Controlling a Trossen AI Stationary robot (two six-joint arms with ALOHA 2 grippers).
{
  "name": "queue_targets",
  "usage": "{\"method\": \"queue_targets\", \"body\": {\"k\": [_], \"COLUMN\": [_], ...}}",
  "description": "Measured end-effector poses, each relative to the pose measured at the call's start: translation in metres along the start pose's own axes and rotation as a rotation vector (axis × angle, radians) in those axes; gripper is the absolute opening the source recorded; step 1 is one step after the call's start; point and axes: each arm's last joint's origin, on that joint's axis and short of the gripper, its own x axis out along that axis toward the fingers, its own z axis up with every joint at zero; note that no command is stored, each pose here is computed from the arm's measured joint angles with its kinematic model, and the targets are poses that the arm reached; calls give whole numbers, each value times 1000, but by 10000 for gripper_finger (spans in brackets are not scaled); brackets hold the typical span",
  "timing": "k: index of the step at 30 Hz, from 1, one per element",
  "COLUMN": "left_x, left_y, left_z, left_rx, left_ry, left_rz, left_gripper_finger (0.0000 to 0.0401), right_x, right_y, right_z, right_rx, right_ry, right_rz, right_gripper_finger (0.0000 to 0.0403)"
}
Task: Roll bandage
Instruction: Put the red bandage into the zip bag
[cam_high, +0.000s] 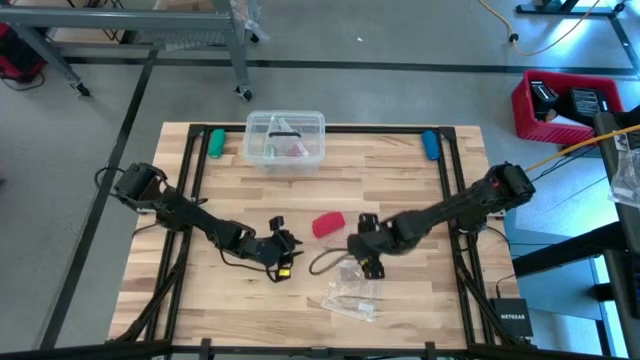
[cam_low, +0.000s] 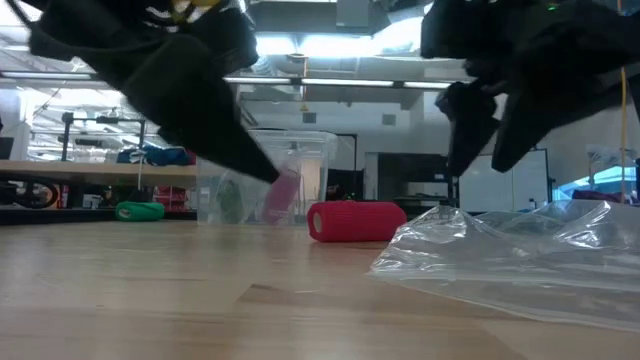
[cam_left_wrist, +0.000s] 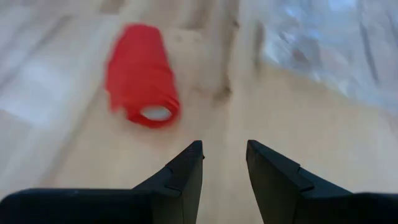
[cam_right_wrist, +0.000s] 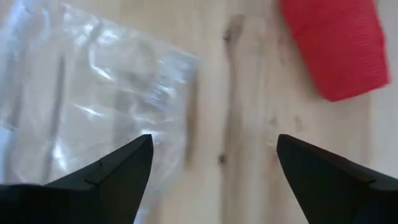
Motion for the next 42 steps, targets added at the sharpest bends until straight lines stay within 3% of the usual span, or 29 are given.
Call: {"method": "queue_targets", "body": {"k": [6, 13, 17, 22, 28, 38, 42], "left_x": [0, -1, -2, -5, -6, -5, -3], "left_y": [-21, -43, -50, -57, -61, -62, -58], "left_z": [-10, -1, 2, 3, -1, -2, 0], "left_rx": [-15, -10, -12, -34, -70, -57, -118], "left_ry": [21, -14, -25, -32, -14, -12, -11], "left_rz": [-40, -66, -77, -97, -126, -126, -107], "left_gripper_finger": [117, 117, 117, 117, 117, 117, 117], "right_x": [0, -5, -7, -5, 14, 56, 66], "right_y": [28, 57, 61, 63, 76, 83, 85], "right_z": [-16, -24, -29, -29, -35, -43, -41], "right_rx": [47, 49, 129, 209, 158, 158, 158], "right_ry": [10, -46, -71, -45, -63, -55, -119], "right_rz": [-18, -1, -93, -34, -6, -48, -103], "right_gripper_finger": [346, 346, 346, 346, 346, 346, 346]}}
